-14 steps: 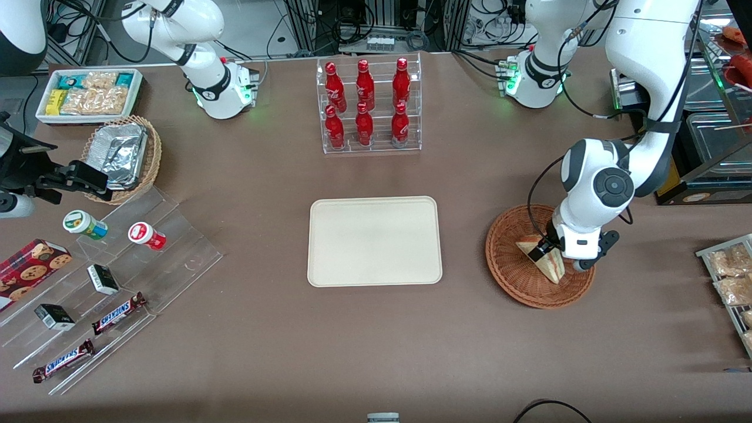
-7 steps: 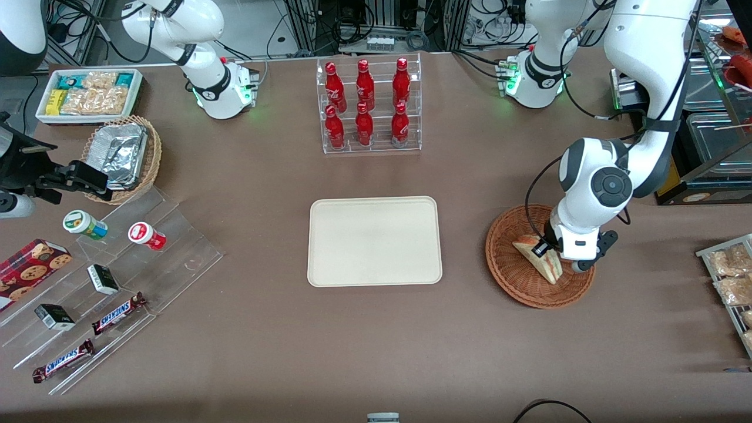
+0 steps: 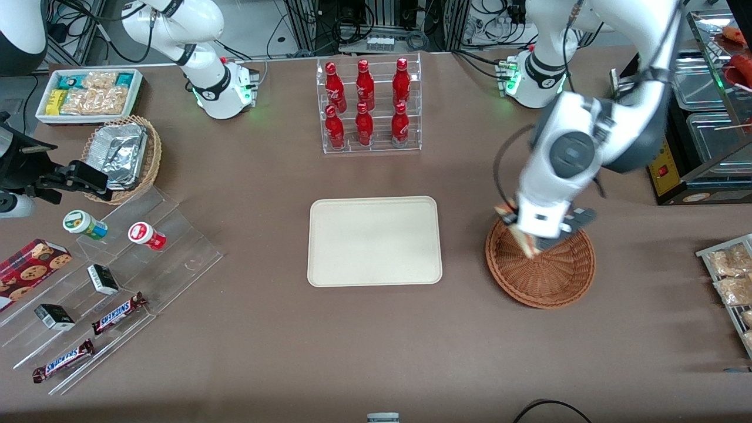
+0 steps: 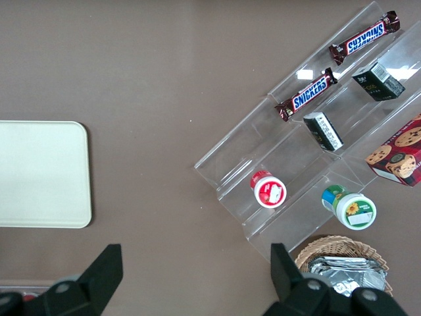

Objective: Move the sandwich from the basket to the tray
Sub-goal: 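Carry the sandwich with the left gripper over the white tray and lower it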

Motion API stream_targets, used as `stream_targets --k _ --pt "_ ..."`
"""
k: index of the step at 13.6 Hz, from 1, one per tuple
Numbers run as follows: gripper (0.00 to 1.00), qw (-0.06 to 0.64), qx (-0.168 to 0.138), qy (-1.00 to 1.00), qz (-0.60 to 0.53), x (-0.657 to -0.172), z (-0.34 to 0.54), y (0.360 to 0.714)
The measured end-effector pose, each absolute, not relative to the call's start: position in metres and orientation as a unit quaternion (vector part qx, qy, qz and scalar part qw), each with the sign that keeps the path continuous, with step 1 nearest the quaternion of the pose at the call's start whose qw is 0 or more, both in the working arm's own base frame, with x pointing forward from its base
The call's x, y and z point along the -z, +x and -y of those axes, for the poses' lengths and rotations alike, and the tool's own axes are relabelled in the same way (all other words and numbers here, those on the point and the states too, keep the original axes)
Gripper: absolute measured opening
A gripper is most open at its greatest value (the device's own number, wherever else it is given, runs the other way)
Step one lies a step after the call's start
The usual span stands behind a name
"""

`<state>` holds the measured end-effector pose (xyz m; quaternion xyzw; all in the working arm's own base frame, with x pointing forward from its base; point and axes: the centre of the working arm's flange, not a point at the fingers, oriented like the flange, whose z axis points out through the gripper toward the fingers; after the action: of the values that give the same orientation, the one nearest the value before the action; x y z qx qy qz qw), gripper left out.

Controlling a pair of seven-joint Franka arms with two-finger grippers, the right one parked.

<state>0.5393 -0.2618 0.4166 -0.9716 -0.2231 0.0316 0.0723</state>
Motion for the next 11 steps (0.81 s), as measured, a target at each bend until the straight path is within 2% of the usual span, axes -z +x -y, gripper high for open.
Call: stream_targets --k 2,6,8,11 --pt "0.14 0.072 -0.028 -0.982 0.175 -0.415 0.321 0.513" --pt "0.14 0.039 -0.003 -0.996 0.08 -0.354 0.436 0.47" --pt "0.14 0.032 -0.003 -0.998 0.057 -0.323 0.477 0.466" --pt "0.14 0.016 0.002 -0.999 0.047 -0.292 0.513 0.48"
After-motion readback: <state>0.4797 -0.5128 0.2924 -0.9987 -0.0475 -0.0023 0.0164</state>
